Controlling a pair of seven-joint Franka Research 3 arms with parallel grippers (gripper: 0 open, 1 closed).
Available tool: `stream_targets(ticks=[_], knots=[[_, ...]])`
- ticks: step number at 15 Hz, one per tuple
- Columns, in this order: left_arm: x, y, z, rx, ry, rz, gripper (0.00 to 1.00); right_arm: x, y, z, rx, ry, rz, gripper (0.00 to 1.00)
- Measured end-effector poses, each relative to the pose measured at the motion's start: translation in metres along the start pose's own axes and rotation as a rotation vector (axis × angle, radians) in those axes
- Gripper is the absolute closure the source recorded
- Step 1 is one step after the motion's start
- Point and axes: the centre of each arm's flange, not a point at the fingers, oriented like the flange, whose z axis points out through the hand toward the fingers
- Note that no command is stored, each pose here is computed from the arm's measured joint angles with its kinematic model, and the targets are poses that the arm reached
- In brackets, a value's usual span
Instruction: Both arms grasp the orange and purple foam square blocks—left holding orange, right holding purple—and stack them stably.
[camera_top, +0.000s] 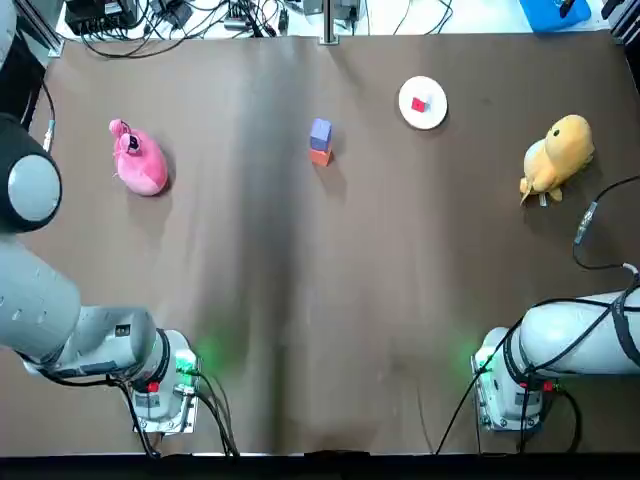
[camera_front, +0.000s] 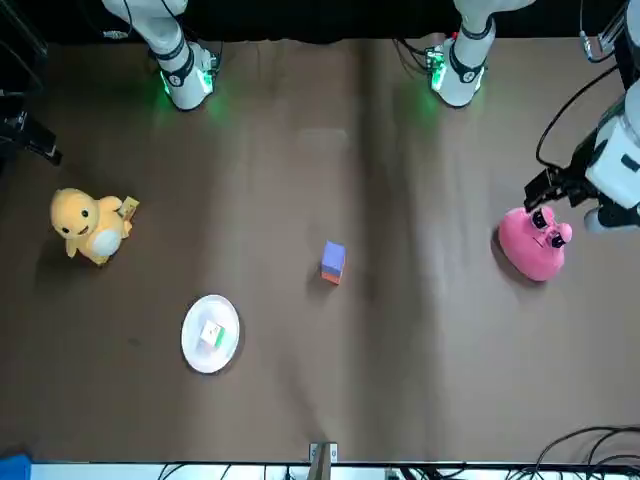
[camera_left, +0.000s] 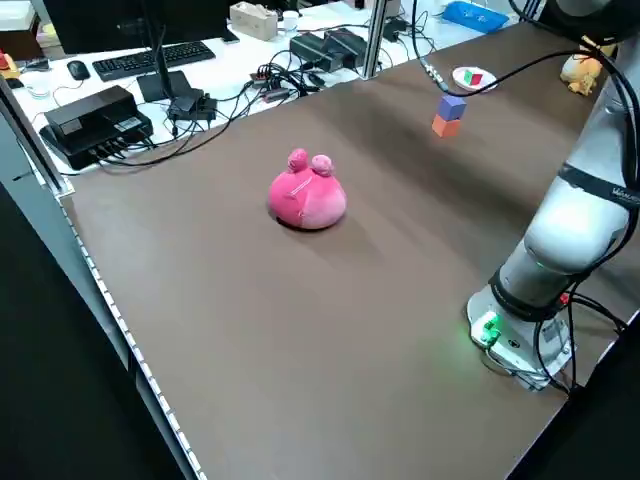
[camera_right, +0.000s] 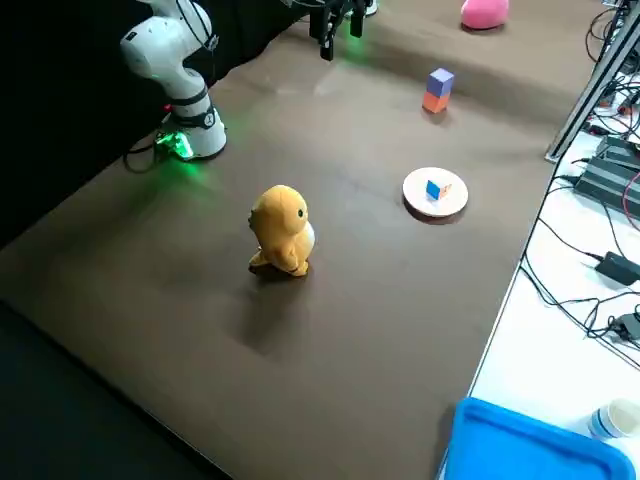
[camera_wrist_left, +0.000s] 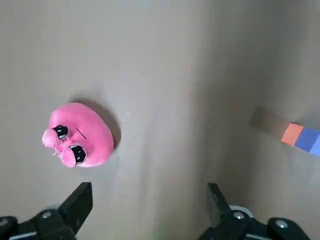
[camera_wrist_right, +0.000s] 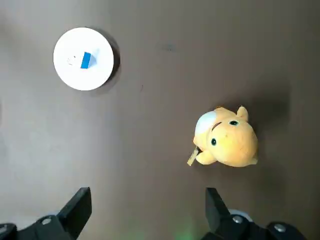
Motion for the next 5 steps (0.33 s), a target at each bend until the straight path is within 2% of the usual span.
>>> stream_targets(ticks=[5], knots=[[-0.020,0.002,-0.001,0.005,-0.015,0.004,0.00,0.000,0.000,0.000,0.000,0.000,0.000,0.00]])
